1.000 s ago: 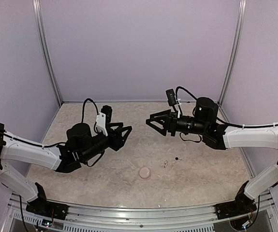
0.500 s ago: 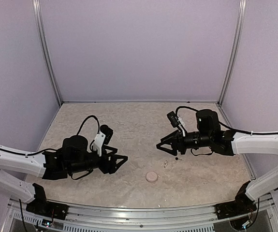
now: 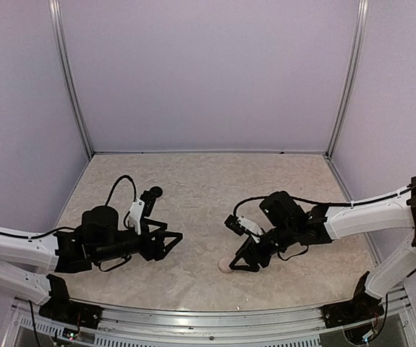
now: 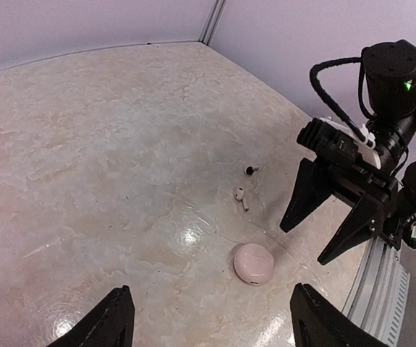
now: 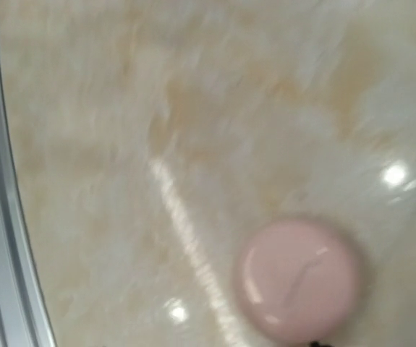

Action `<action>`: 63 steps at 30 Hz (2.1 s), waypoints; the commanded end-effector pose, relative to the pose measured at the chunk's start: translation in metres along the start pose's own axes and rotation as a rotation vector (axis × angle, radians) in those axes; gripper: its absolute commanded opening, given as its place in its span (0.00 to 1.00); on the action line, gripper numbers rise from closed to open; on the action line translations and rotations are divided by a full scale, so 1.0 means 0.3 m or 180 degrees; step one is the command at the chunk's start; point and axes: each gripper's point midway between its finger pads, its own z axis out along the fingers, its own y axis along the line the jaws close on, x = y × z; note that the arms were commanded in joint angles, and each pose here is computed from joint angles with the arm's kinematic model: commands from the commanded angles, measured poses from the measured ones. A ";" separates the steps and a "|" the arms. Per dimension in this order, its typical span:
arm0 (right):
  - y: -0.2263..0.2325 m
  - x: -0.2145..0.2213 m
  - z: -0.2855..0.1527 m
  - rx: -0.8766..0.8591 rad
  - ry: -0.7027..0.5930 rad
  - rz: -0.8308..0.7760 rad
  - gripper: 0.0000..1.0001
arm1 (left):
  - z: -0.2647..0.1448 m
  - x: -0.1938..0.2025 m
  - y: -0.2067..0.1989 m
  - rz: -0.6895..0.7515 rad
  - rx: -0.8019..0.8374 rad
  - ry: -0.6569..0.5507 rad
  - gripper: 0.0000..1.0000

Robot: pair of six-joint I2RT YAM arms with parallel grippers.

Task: Insert the wireless bluetooth earbuds into the charging case
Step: Pick up the charging case from the center of the board, then pass from the right arm to the left

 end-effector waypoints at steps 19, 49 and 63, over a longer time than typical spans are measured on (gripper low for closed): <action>-0.075 0.050 0.181 0.0502 0.0451 -0.0249 0.64 | -0.027 -0.022 0.008 0.0166 -0.0059 -0.0190 0.76; 0.065 -0.092 0.096 -0.0186 0.0114 -0.0091 0.39 | 0.075 0.228 -0.230 0.2910 0.0037 0.0316 0.75; 0.144 -0.109 0.081 -0.0652 0.0062 -0.0032 0.39 | 0.179 0.262 -0.272 0.3527 0.0118 0.0218 0.73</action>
